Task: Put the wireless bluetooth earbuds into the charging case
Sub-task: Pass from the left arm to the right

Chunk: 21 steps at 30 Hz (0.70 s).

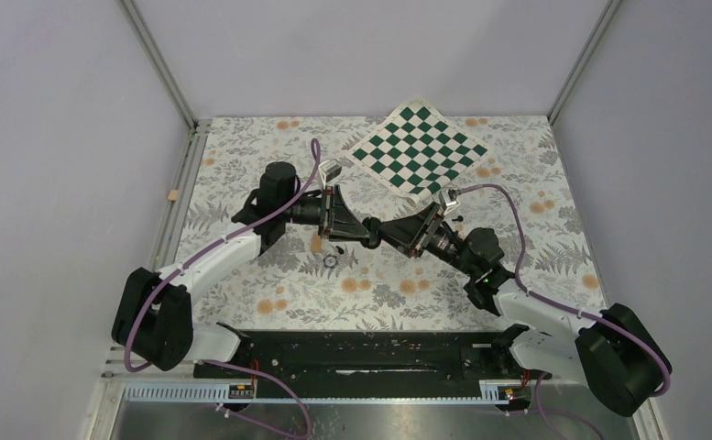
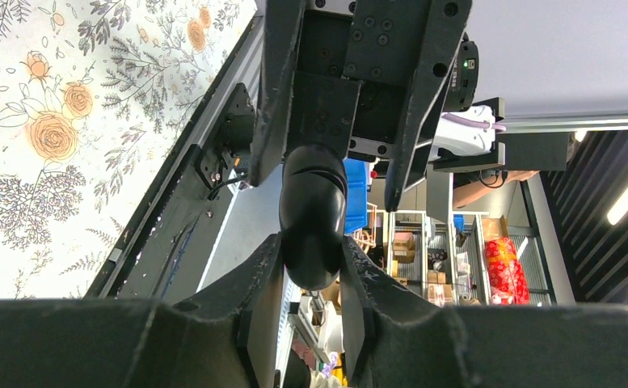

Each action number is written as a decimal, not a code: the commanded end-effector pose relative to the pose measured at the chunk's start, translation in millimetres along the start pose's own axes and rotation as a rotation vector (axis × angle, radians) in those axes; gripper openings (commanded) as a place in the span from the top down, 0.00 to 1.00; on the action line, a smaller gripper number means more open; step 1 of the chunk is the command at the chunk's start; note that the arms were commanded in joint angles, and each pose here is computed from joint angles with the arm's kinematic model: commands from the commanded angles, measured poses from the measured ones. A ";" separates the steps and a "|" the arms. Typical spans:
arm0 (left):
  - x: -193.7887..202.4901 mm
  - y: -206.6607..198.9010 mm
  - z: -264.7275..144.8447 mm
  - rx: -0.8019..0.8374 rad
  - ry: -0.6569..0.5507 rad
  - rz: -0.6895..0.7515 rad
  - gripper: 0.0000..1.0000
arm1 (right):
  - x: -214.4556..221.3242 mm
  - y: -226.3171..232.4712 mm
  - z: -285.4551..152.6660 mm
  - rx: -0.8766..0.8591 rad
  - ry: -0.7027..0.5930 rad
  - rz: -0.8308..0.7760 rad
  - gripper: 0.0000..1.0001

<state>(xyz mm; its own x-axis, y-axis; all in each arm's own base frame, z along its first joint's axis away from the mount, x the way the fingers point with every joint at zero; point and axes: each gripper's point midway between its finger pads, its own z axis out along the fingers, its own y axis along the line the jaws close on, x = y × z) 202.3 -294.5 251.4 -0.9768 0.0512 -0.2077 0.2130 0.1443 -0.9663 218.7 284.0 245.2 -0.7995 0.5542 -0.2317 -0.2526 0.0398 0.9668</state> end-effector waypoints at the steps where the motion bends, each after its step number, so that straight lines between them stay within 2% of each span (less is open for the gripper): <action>1: 0.0 -15.7 -2.0 0.051 0.005 0.070 1.00 | 2.7 30.4 -1.6 -0.121 0.030 -0.025 0.34; 4: -0.8 -15.3 -1.5 0.051 0.005 0.066 1.00 | 2.7 31.6 -0.9 -0.135 0.033 -0.009 0.43; 9: -1.9 -17.0 -1.7 0.055 -0.001 0.067 1.00 | 5.4 30.1 4.0 -0.151 0.057 0.016 0.44; 13: -1.3 -18.7 -2.1 0.059 -0.002 0.072 1.00 | 4.9 28.3 6.9 -0.157 0.059 0.031 0.50; 19: -2.2 -18.3 -2.1 0.054 -0.010 0.073 1.00 | 3.4 26.1 9.2 -0.159 0.052 0.045 0.85; 20: -2.5 -18.4 -2.4 0.052 -0.011 0.077 0.97 | 3.5 25.6 9.4 -0.156 0.053 0.049 0.92; 21: -2.5 -18.8 -2.4 0.051 -0.011 0.079 0.83 | 3.7 24.2 9.7 -0.151 0.054 0.051 0.97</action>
<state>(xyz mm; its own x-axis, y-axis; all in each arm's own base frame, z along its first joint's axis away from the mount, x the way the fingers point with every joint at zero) 204.7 -295.2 256.7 -0.9754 0.0404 -0.2166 0.2201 0.1270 -0.9672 217.8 295.0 249.2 -0.8445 0.5106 -0.1616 -0.2253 -0.0648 0.9721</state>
